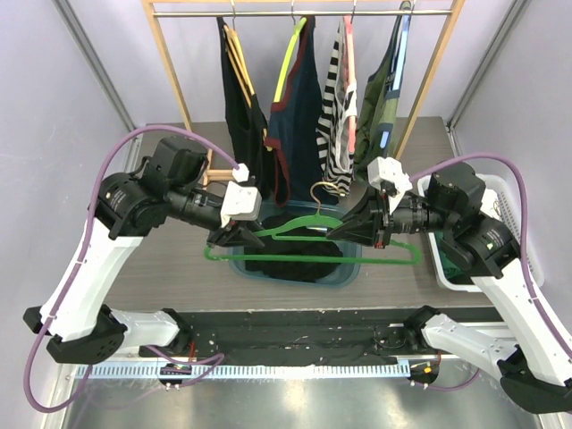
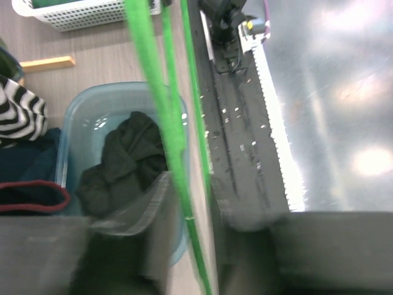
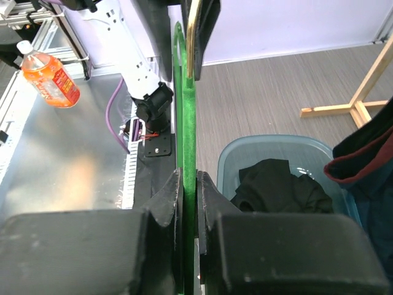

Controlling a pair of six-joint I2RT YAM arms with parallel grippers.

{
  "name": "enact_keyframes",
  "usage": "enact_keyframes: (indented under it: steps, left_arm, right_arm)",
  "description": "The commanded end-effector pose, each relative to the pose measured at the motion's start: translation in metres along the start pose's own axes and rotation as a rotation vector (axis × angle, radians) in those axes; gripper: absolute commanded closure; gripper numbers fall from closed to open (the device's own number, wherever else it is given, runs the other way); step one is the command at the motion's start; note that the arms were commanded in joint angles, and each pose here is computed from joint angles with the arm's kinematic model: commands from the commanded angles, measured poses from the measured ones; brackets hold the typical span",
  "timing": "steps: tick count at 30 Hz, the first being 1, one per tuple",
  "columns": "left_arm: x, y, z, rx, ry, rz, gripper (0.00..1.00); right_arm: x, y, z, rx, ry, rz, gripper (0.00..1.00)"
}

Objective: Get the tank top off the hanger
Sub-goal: Place the hanger at the clothesline.

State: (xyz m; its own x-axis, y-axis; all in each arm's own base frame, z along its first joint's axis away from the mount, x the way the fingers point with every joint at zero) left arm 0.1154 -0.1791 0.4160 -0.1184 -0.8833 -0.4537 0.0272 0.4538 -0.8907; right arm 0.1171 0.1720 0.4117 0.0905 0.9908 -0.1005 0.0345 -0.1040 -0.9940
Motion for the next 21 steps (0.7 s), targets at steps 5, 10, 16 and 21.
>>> enact_keyframes:
  steps: [5,10,16,21]
  left_arm:
    - [-0.003,0.007,-0.006,-0.03,0.02,0.041,0.99]
    - [-0.006,0.01,-0.004,-0.026,-0.023,0.066,1.0]
    - [-0.027,0.017,-0.009,-0.036,-0.203,0.111,1.0]
    - [-0.051,0.048,-0.036,-0.003,-0.252,0.17,1.0]
  right_arm:
    - [-0.007,-0.015,-0.001,-0.106,0.073,-0.055,0.99]
    - [-0.01,-0.017,-0.013,-0.11,0.216,-0.088,0.9]
    - [-0.021,-0.019,-0.021,-0.128,0.392,-0.156,0.16]
    - [-0.04,-0.024,-0.02,-0.148,0.535,-0.189,0.0]
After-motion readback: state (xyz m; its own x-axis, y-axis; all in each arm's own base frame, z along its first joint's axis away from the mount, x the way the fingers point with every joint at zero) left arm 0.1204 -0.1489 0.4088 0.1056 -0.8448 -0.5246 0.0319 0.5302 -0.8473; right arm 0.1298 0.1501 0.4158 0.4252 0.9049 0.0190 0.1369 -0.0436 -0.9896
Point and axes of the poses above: each gripper's point midway between its finger pads, its own x axis out along the fingers, its own z axis along the line the jaws close on, y = z × x, the point moved 7 cm from there along -x, back along the fingers, and after that the axes turned 6 degrees about -x, right-handed, at the moved point
